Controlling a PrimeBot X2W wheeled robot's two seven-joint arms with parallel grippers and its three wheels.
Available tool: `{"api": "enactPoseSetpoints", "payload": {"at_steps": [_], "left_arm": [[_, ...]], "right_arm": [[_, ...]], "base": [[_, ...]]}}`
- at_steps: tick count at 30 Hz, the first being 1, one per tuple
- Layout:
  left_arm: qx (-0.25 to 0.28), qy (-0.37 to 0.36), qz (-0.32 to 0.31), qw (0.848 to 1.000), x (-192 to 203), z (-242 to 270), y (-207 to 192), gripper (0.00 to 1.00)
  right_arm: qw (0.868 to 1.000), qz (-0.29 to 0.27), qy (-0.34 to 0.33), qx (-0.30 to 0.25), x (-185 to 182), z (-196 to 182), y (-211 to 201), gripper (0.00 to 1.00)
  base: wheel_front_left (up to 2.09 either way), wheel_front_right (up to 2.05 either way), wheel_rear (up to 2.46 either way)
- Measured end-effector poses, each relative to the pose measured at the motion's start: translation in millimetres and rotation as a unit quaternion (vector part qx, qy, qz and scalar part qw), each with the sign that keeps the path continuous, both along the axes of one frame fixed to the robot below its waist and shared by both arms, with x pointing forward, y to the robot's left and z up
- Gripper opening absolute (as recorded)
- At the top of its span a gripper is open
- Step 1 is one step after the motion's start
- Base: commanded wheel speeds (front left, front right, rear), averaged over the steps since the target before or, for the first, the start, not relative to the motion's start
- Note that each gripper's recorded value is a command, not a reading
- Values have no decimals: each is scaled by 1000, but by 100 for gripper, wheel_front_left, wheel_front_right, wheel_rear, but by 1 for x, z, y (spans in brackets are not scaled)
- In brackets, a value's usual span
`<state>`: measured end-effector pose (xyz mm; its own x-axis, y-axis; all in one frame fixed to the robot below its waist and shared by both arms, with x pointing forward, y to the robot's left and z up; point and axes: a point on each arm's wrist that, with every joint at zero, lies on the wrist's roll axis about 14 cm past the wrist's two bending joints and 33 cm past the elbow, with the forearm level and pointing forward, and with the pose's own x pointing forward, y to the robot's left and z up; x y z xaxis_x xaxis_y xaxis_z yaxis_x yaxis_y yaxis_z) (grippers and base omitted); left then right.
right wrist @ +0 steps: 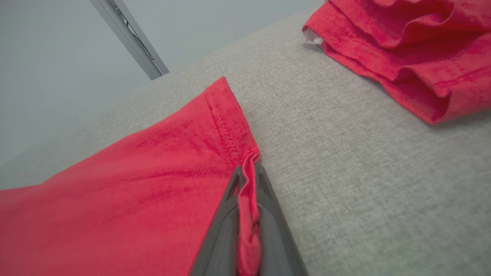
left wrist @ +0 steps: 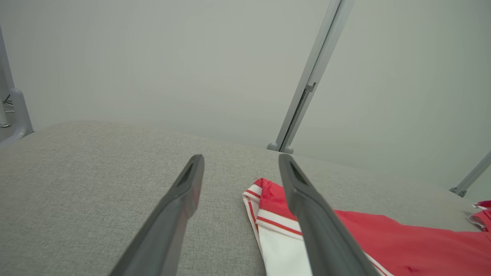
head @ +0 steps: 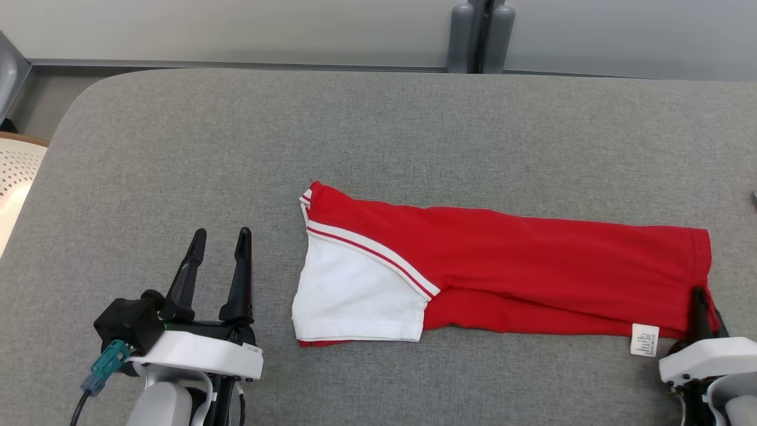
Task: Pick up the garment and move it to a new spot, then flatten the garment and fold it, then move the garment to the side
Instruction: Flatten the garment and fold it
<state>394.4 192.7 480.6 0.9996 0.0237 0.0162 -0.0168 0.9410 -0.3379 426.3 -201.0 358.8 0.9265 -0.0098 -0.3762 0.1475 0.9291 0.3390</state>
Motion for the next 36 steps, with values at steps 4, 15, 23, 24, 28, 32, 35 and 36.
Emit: {"api": "enactPoseSetpoints", "payload": {"at_steps": [4, 15, 23, 24, 28, 32, 35, 36], "left_arm": [[0, -4, -3, 1000, 0, 2, -2, 100], [-9, -14, -6, 1000, -6, 10, -5, 100], [-12, -16, -6, 1000, -12, 12, -5, 100], [-13, -16, -7, 1000, -12, 12, -6, 100], [-15, -17, -9, 1000, -12, 13, -8, 100], [-13, -13, -18, 1000, -12, 10, -14, 100], [-15, -14, -15, 1000, -14, 11, -12, 100], [-15, -14, -14, 1000, -14, 11, -11, 100]], "right_arm": [[1000, -25, -8, -10, 1, 8, -23, 0], [991, -59, -91, -80, 20, 66, -68, 0], [984, 40, -165, -56, 36, 107, 13, 0], [982, 59, -172, -51, 37, 113, 28, 0], [973, 127, -193, -20, 33, 131, 86, 0], [961, 196, -197, 20, 22, 140, 143, 0], [951, 234, -198, 41, 17, 146, 174, 0], [948, 247, -193, 46, 14, 144, 183, 0]], "base": [[0, 0, 0], [0, 0, 0], [0, 0, 0], [0, 0, 0], [0, 0, 0], [0, 0, 0], [0, 0, 0], [0, 0, 0]]}}
